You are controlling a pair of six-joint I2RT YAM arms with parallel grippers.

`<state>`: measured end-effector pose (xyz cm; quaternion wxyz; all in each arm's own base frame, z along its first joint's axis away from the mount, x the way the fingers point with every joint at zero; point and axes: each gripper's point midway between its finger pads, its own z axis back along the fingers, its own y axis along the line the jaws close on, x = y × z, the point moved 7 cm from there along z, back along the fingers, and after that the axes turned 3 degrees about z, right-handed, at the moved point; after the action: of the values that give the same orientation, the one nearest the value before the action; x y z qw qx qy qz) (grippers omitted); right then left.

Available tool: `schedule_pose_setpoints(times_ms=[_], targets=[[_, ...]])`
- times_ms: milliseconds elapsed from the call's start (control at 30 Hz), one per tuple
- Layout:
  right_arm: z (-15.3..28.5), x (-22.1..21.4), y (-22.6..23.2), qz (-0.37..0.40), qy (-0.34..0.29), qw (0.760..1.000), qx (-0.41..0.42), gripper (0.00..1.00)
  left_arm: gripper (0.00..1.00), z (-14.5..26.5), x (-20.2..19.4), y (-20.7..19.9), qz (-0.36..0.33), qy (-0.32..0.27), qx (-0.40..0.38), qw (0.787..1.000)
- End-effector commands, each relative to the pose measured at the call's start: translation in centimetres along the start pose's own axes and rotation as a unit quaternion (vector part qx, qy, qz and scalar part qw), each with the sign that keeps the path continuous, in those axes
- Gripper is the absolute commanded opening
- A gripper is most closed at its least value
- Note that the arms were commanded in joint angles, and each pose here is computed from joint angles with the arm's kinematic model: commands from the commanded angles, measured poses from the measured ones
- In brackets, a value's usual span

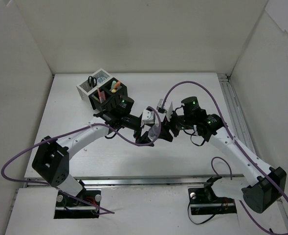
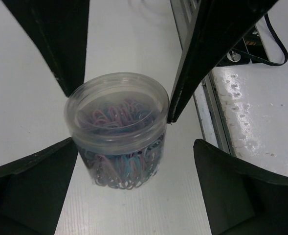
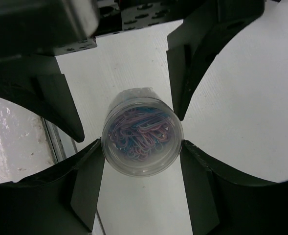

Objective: Sort the stationery into containers
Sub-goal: Place the stationery in the storage box.

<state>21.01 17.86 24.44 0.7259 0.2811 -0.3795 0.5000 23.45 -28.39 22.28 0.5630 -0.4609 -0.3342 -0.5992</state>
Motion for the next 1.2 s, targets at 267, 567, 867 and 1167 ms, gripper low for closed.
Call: schedule_pose_setpoints(times_ms=[267, 567, 867, 1167], targets=[[-1.8, 3.8, -0.6, 0.063, -0.026, 0.998, 0.018, 0.3, 0.94, 0.2, 3.3, -0.5, -0.053, -0.041, -0.022, 0.998], [-1.6, 4.5, -0.5, 0.069, -0.021, 0.997, -0.01, 0.39, 0.41, 0.0, 3.5, 0.1, -0.039, -0.037, 0.009, 0.999], [-0.3, 5.5, -0.4, 0.03, -0.034, 0.998, -0.048, 0.78, 0.13, 0.2, 3.5, 0.6, -0.03, -0.033, 0.049, 0.998], [3.9, 5.5, -0.5, -0.012, -0.067, 0.987, -0.145, 0.98, 0.0, 2.3, 2.9, 2.4, 0.01, -0.045, 0.129, 0.991]])
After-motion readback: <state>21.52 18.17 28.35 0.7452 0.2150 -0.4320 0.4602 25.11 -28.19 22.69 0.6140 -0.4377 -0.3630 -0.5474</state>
